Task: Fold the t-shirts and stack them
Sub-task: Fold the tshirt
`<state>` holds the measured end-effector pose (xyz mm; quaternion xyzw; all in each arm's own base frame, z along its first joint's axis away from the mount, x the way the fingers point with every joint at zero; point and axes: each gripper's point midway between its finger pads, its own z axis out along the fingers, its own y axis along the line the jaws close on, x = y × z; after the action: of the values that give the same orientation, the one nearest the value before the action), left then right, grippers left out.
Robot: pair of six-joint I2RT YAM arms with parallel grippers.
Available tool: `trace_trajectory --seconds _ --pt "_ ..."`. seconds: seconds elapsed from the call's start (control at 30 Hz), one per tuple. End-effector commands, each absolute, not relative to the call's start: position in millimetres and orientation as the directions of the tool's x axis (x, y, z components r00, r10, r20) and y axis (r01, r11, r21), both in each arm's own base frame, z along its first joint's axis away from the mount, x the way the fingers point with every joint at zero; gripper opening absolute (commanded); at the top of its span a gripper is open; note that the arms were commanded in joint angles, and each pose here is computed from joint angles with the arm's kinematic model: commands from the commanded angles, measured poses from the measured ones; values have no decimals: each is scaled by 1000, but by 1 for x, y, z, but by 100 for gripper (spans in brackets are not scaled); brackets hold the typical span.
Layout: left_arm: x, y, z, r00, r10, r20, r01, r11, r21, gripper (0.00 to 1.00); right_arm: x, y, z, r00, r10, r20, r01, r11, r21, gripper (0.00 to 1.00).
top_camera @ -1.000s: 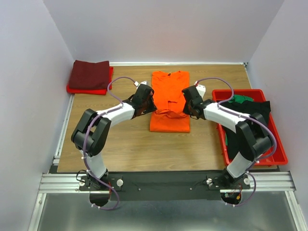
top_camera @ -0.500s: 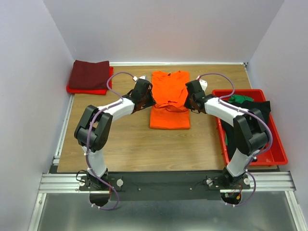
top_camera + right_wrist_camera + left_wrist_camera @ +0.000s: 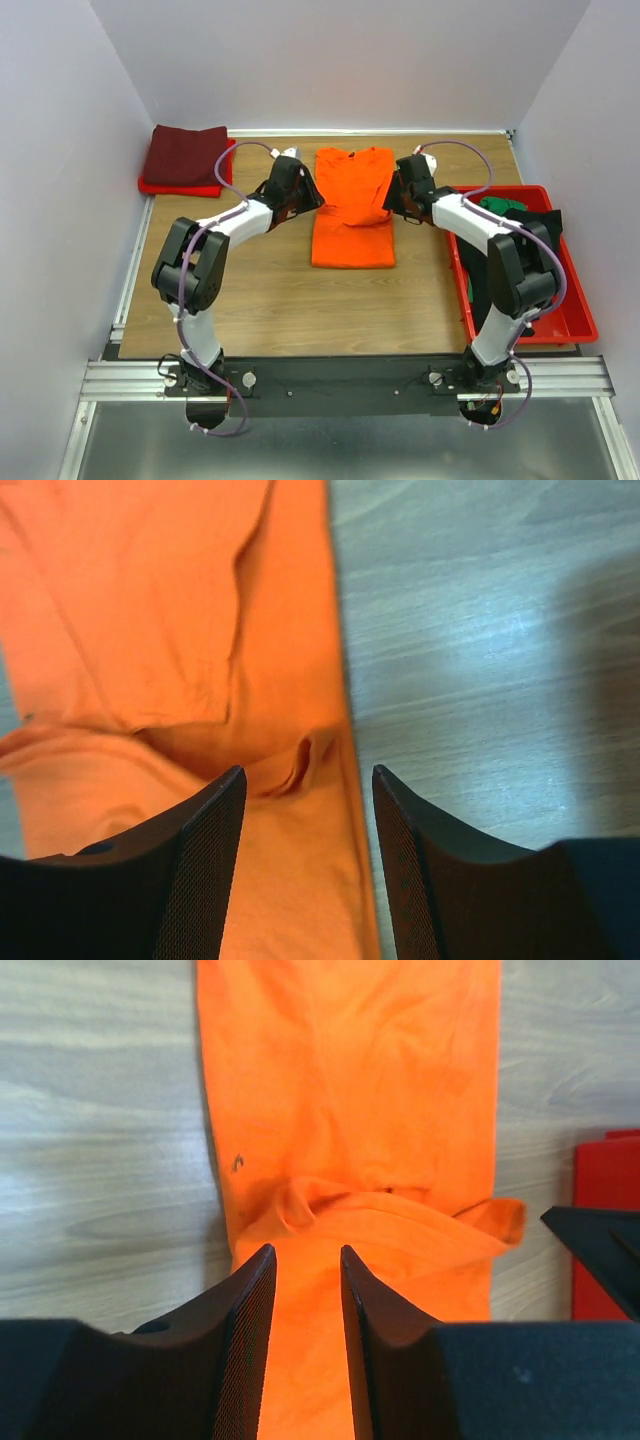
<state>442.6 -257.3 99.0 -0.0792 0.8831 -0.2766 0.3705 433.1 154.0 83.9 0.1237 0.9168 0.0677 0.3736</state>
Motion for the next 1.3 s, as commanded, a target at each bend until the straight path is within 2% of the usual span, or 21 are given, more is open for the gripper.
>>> trace_trajectory --seconds 0.0,0.13,0.2,0.27,0.37,0.83,1.27 --pt "444 -253 146 -644 -358 -676 137 815 -563 40 421 161 112 -678 251 -691 94 962 258 61" --pt "423 -257 136 -676 -358 -644 121 808 -577 26 393 170 100 -702 208 -681 66 971 229 58" --pt "415 -262 129 -686 -340 -644 124 817 -564 17 384 177 87 -720 180 -670 54 977 205 52" --pt "408 -274 121 -701 -319 -637 134 820 -557 8 383 182 79 -732 162 -662 47 981 188 50" --pt "410 -285 107 -730 -294 -617 140 820 -556 0 388 194 67 -750 149 -645 34 982 187 47" --pt "455 -284 58 -768 -256 -586 90 864 -495 0 445 207 43 -756 144 -639 51 986 161 46" --pt "472 -265 42 -781 -278 -560 62 856 -513 0 445 189 13 -794 139 -592 88 990 114 48"
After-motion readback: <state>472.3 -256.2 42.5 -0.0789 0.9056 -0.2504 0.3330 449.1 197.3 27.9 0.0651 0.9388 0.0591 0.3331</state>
